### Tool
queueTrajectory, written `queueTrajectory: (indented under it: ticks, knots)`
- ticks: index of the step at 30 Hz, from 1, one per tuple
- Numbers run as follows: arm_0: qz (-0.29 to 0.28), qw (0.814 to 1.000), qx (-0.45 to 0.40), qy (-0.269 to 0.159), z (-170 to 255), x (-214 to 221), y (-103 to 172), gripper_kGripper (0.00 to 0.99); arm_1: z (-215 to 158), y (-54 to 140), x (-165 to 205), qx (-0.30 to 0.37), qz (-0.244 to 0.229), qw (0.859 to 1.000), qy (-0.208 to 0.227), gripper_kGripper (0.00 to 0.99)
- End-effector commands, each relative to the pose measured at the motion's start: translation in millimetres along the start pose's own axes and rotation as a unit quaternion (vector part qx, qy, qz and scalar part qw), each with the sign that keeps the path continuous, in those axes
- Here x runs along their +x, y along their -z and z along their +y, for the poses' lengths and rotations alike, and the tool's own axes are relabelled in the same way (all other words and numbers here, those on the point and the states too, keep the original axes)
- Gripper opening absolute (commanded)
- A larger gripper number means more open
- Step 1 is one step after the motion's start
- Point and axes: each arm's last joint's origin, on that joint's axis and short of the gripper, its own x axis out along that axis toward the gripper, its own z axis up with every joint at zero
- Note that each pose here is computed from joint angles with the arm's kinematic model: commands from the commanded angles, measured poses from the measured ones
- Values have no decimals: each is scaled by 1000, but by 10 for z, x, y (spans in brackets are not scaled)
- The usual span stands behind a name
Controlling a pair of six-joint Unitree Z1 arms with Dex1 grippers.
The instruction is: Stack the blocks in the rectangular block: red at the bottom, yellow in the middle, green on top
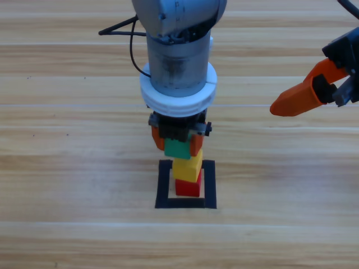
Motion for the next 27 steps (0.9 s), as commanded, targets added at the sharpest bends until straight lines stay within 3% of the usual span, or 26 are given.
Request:
queueTrajectory:
  ticks: [1, 27]
  knots:
    - [22, 1000, 4, -14, -147, 258, 17, 0, -80, 65, 90, 11, 12, 1000, 5, 989]
    - [22, 1000, 6, -15, -207, 309, 26, 0, -85, 65, 94, 12, 13, 1000, 4, 989]
